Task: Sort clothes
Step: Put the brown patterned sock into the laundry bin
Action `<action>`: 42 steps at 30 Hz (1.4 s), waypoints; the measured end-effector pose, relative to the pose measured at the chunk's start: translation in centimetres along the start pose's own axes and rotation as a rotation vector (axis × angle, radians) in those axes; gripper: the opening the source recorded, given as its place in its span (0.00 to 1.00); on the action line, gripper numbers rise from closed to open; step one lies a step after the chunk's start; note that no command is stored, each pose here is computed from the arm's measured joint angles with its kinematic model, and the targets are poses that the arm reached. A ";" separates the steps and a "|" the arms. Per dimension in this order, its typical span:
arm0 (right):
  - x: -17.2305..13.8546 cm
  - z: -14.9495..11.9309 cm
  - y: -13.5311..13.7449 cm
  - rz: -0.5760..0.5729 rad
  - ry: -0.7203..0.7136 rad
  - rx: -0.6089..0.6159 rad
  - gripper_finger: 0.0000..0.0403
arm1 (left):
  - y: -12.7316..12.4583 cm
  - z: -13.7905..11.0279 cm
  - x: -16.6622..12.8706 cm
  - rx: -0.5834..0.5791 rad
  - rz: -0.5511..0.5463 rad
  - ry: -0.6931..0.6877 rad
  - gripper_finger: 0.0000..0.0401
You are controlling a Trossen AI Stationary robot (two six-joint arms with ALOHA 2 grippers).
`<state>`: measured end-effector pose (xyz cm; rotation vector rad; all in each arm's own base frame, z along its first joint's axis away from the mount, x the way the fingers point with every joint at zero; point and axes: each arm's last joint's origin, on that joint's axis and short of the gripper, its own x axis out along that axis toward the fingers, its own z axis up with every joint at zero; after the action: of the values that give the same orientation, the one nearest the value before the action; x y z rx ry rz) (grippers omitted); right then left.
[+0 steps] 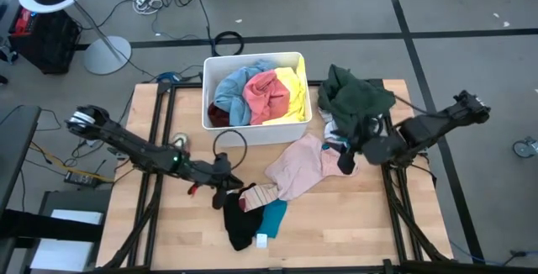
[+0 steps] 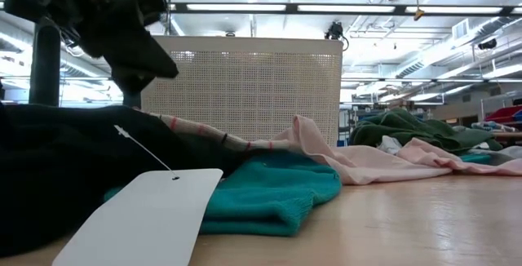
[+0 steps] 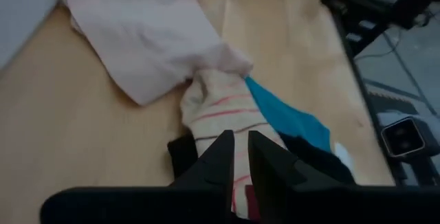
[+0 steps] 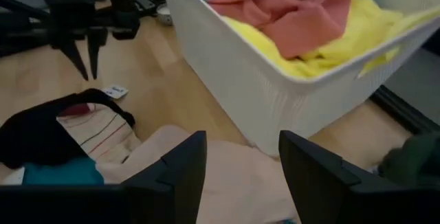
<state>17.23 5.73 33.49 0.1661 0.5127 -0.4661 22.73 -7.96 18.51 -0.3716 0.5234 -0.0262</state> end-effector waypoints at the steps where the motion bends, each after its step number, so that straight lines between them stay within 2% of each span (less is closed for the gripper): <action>1: 0.2 -0.6 0.1 -0.007 -0.004 0.015 0.46 | 0.0 -0.1 0.4 -0.004 0.008 0.014 0.12; 5: 1.2 -2.7 0.3 -0.021 0.018 0.048 0.46 | -0.7 0.2 2.3 0.003 0.024 0.061 0.12; 11: 1.8 -3.6 0.4 -0.027 0.026 0.104 0.45 | -1.2 0.6 5.5 0.020 0.080 0.178 0.12; 14: 1.6 -3.6 0.7 -0.003 0.017 0.111 0.45 | -0.9 0.1 7.1 0.026 0.111 0.263 0.12; 20: 0.7 -3.8 1.8 0.082 -0.004 0.104 0.45 | -0.8 -0.3 9.6 0.022 0.138 0.342 0.10; 23: 0.2 -4.0 2.2 0.113 -0.002 0.104 0.45 | -1.3 0.6 9.7 0.043 0.155 0.395 0.02; 28: -0.1 -4.9 3.1 0.082 -0.045 0.036 0.45 | -2.8 4.0 8.2 0.120 0.202 0.422 0.01; 31: 0.1 -6.4 3.4 0.035 -0.081 -0.029 0.45 | -3.7 6.5 6.6 0.168 0.217 0.400 0.00; 36: 1.6 -10.5 2.9 0.019 -0.068 0.041 0.45 | -4.7 9.5 4.4 0.197 0.207 0.341 0.00; 42: 3.0 -13.9 1.4 -0.011 -0.043 0.131 0.45 | -4.9 9.5 4.6 0.198 0.201 0.328 0.01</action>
<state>14.22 9.54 20.05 0.2782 0.4415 -0.5133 31.75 -9.81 25.64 -0.1189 0.8736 0.0558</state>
